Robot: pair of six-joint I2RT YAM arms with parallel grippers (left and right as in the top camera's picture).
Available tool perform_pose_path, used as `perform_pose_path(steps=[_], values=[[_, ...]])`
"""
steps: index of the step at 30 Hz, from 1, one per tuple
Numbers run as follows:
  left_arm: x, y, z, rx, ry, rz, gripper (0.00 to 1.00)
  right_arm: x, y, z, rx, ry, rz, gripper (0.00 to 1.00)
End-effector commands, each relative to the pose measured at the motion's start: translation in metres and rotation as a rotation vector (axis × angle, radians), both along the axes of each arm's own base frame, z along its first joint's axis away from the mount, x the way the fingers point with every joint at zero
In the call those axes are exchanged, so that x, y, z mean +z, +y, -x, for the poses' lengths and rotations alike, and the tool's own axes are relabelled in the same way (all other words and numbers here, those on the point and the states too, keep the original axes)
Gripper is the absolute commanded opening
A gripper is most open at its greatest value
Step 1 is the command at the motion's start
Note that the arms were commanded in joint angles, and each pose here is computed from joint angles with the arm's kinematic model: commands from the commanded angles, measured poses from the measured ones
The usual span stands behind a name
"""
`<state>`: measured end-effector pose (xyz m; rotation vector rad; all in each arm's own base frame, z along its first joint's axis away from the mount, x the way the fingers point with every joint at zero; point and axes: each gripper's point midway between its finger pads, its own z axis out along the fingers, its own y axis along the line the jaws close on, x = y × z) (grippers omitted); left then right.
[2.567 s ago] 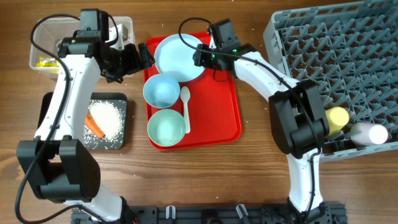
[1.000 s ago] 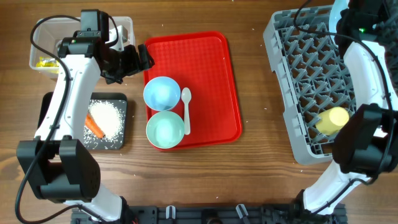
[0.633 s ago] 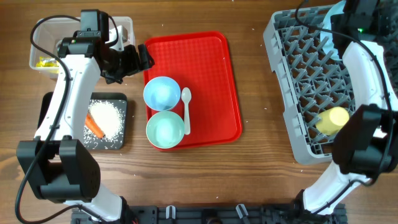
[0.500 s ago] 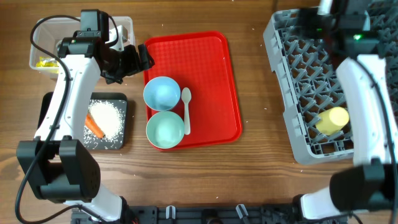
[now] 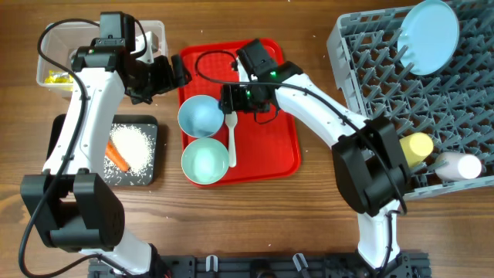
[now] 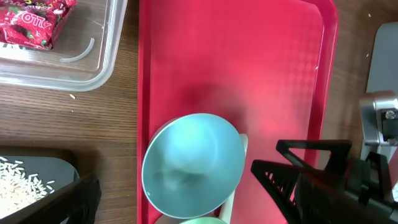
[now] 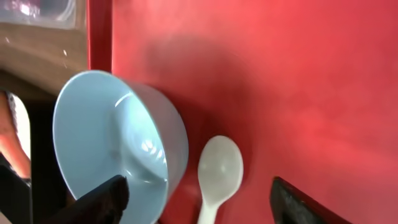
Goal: Sort waste into correct bins and load items into the dishwasher rack
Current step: 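Grasp the blue bowl on the red tray with the right gripper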
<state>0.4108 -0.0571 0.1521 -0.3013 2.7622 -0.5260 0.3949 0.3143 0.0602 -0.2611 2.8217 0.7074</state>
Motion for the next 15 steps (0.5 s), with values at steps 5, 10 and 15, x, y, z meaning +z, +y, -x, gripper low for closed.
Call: perform_pose_path(steps=[5, 10, 15], values=[[0.014, 0.002, -0.003, 0.007, -0.037, -0.004, 1.0, -0.022, 0.024, 0.01, -0.025, 0.069, -0.04, 0.52], [0.014, 0.002, -0.003, 0.007, -0.037, -0.004, 1.0, -0.031, 0.022, 0.008, -0.039, 0.075, -0.023, 0.32], [0.014, 0.002, -0.003, 0.007, -0.037, -0.004, 1.0, -0.035, 0.024, 0.006, -0.039, 0.07, -0.028, 0.1]])
